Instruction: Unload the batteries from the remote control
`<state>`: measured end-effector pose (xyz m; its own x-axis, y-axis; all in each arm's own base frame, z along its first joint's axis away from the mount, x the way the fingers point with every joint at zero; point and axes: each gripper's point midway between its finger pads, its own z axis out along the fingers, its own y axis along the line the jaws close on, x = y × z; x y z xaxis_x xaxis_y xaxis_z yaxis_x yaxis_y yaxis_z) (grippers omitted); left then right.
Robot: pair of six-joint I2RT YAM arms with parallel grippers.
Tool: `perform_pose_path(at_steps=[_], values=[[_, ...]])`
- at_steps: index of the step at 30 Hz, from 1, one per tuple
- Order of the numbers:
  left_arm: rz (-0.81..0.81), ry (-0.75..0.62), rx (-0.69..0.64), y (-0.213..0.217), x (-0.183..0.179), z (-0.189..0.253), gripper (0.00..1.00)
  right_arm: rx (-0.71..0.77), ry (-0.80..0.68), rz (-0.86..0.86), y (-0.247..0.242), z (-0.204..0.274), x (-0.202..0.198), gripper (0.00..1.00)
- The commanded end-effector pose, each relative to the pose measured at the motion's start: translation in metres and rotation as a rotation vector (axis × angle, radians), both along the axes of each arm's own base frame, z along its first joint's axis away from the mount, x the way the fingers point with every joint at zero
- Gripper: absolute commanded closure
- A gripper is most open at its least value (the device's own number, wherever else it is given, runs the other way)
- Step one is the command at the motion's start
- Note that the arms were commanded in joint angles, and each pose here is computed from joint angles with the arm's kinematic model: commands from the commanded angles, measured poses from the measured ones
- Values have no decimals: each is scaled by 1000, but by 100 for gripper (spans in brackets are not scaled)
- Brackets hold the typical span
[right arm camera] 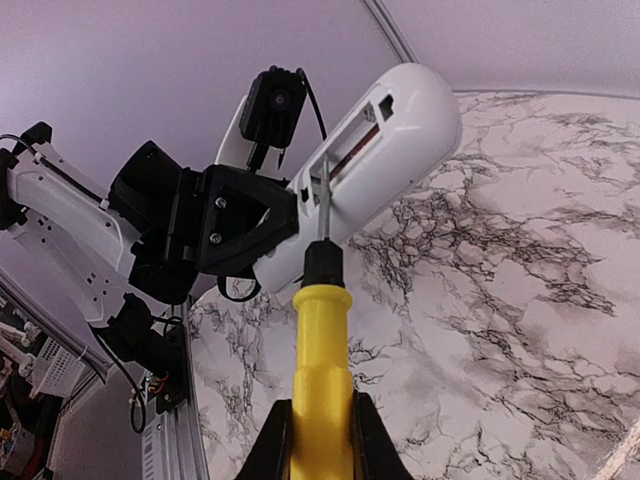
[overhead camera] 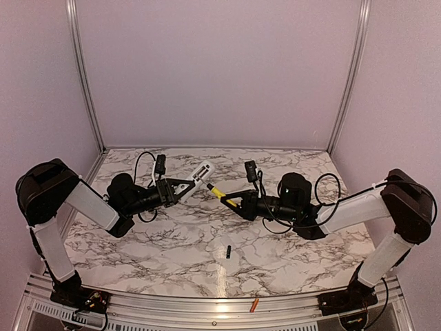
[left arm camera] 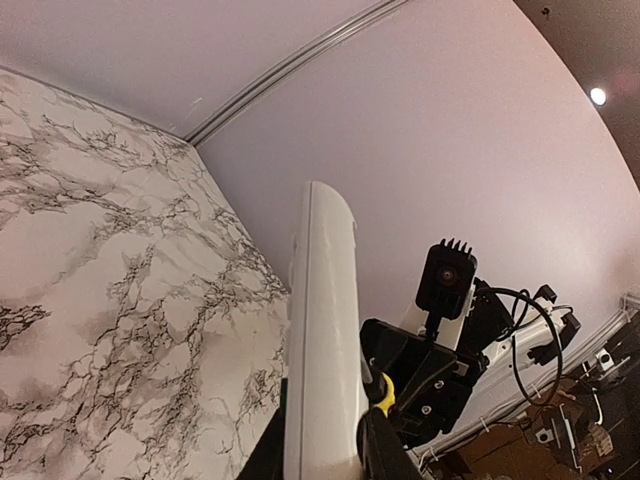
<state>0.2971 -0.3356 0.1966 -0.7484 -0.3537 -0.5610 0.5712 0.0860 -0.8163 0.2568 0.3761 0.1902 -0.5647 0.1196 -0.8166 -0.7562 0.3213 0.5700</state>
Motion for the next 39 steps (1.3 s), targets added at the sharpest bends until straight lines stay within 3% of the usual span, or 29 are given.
perform_pose_path(at_steps=[1,24,39], values=[[-255,-59,59,-29,-56,-8,100,47,-70,-32,8,35,13,100],[90,-96,351,0,-11,-39,100,-94,-153,-89,14,58,-17,100],[268,-111,435,32,-2,-45,100,-170,-181,-145,1,55,-25,100]])
